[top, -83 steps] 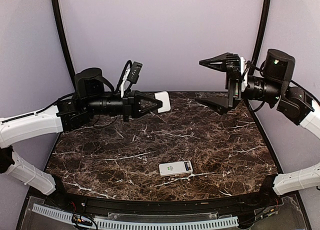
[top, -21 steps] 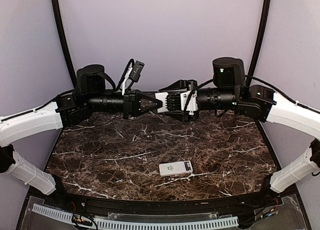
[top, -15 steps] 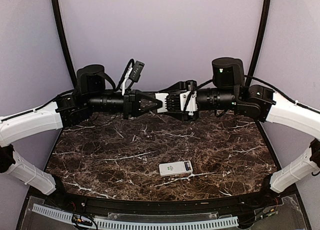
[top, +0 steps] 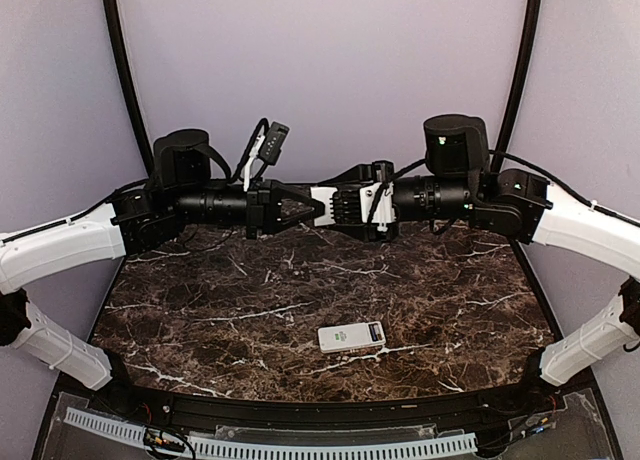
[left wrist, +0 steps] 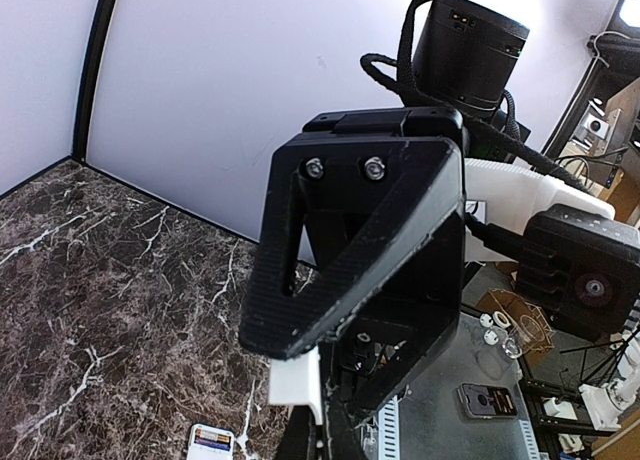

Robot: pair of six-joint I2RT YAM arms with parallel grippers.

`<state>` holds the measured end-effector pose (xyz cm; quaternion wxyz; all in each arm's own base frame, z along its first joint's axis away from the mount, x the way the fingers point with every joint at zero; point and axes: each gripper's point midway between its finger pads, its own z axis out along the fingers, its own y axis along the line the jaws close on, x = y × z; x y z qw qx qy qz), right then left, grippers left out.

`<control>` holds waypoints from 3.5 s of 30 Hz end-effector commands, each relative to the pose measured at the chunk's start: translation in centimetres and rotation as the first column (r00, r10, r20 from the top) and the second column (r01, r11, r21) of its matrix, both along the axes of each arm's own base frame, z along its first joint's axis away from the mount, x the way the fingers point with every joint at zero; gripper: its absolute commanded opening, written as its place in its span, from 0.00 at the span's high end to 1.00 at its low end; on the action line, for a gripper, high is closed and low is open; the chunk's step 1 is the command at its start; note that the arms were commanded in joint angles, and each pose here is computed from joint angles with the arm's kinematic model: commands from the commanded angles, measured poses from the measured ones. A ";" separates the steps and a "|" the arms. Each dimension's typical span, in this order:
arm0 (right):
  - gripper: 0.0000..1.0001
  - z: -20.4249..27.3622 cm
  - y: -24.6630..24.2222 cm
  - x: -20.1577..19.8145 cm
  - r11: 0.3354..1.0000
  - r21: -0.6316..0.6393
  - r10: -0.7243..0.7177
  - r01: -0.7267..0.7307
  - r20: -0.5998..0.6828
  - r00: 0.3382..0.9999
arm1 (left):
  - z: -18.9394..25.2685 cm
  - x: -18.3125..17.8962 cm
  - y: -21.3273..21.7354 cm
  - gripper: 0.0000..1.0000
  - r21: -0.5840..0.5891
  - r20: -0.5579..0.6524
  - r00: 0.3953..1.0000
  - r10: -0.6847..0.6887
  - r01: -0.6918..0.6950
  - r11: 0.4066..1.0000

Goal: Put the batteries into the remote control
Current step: Pass from the left arm to the right, then move the remote control without the battery cover to the center of the board.

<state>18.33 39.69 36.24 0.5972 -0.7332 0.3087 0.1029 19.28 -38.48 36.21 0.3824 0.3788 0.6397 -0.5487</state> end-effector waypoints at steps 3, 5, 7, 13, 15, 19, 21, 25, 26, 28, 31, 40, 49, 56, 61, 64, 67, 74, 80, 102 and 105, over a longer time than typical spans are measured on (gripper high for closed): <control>0.65 1.0 0.3 -0.1 1.000 0.021 -0.001 0.001 0.016 1.000 | 1.4 0.0 0.2 1.00 -0.027 0.035 0.999 -0.007 0.008 1.000; 0.65 1.1 0.3 -0.1 1.000 0.022 -0.003 0.003 0.018 1.000 | 1.6 0.0 0.3 1.00 -0.029 0.039 0.999 -0.007 0.008 1.000; 0.66 1.1 0.3 -0.1 1.000 0.022 -0.005 0.004 0.018 1.000 | 1.6 -0.1 0.3 1.00 -0.029 0.040 0.999 -0.007 0.009 1.000; 0.78 1.1 0.2 -0.1 1.000 0.023 -0.002 0.002 0.018 1.000 | 1.5 0.0 0.3 1.00 -0.026 0.045 0.999 -0.008 0.009 1.000; 0.82 1.1 0.3 -0.1 1.000 0.021 -0.001 0.001 0.017 1.000 | 1.4 0.0 0.3 1.00 -0.026 0.046 0.999 -0.008 0.009 1.000; 0.84 1.2 0.3 -0.1 1.000 0.026 -0.001 0.001 0.018 1.000 | 1.4 -0.1 0.3 1.00 -0.026 0.047 0.999 -0.009 0.010 1.000; 0.84 1.3 0.3 -0.1 1.000 0.028 -0.002 0.002 0.018 1.000 | 1.4 -0.1 0.3 1.00 -0.025 0.047 0.999 -0.009 0.010 1.000; 0.85 1.3 0.3 -0.1 1.000 0.028 -0.003 0.003 0.020 1.000 | 1.4 0.0 0.4 1.00 -0.024 0.047 0.999 -0.005 0.006 1.000; 0.85 1.3 0.3 -0.1 1.000 0.028 -0.004 0.004 0.022 1.000 | 1.4 0.0 0.4 1.00 -0.025 0.047 0.999 -0.005 0.006 1.000; 0.86 1.3 0.2 0.0 1.000 0.027 -0.008 0.007 0.022 1.000 | 1.3 0.0 0.4 1.00 -0.024 0.046 0.999 -0.004 0.005 1.000; 0.87 1.1 0.3 0.0 1.000 0.025 -0.009 0.008 0.021 1.000 | 1.4 0.1 0.4 0.92 -0.025 0.047 0.999 -0.003 0.004 1.000; 0.92 0.6 0.1 0.2 1.000 0.015 -0.024 0.024 0.016 1.000 | 1.4 0.0 0.4 0.78 -0.026 0.050 0.999 -0.009 0.010 1.000; 0.96 -2.9 -1.3 0.9 0.992 -0.088 -0.102 0.089 -0.153 0.983 | 0.6 0.5 2.5 0.31 0.001 0.184 0.979 0.082 -0.084 0.996; 0.95 -11.3 -4.3 0.5 0.967 -0.246 -0.166 0.068 -0.404 0.899 | -2.8 1.6 4.6 0.19 0.078 0.279 0.942 0.184 -0.213 0.974; 0.93 -15.5 -7.5 1.5 0.939 -0.325 -0.276 0.110 -0.524 0.806 | -12.4 2.2 4.4 0.19 0.316 0.316 0.945 0.088 -0.192 0.929; 0.92 -17.4 -9.3 1.9 0.932 -0.335 -0.317 0.138 -0.567 0.760 | -17.4 1.9 3.6 0.19 0.443 0.342 0.939 -0.020 -0.143 0.885; 0.93 -19.8 -10.6 2.4 0.914 -0.372 -0.360 0.162 -0.557 0.749 | -21.0 0.6 2.3 0.20 0.531 0.418 0.888 -0.190 -0.070 0.845; 0.94 -21.9 -12.4 3.7 0.890 -0.413 -0.417 0.195 -0.562 0.714 | -28.5 -1.6 -0.6 0.01 0.665 0.322 0.864 -0.386 0.084 0.742; 0.94 -21.8 -12.6 4.1 0.890 -0.401 -0.421 0.216 -0.541 0.728 | -32.0 0.7 -2.8 0.01 0.720 0.357 0.868 -0.344 -0.021 0.694; 0.94 -22.1 -12.4 2.2 0.918 -0.369 -0.345 0.144 -0.569 0.746 | -37.4 -1.4 2.8 0.54 0.866 0.157 0.928 -0.337 0.034 0.498; 0.94 -22.2 -11.6 1.9 0.928 -0.356 -0.313 0.106 -0.596 0.739 | -36.0 -1.3 3.0 0.55 0.850 0.179 0.931 -0.319 0.017 0.526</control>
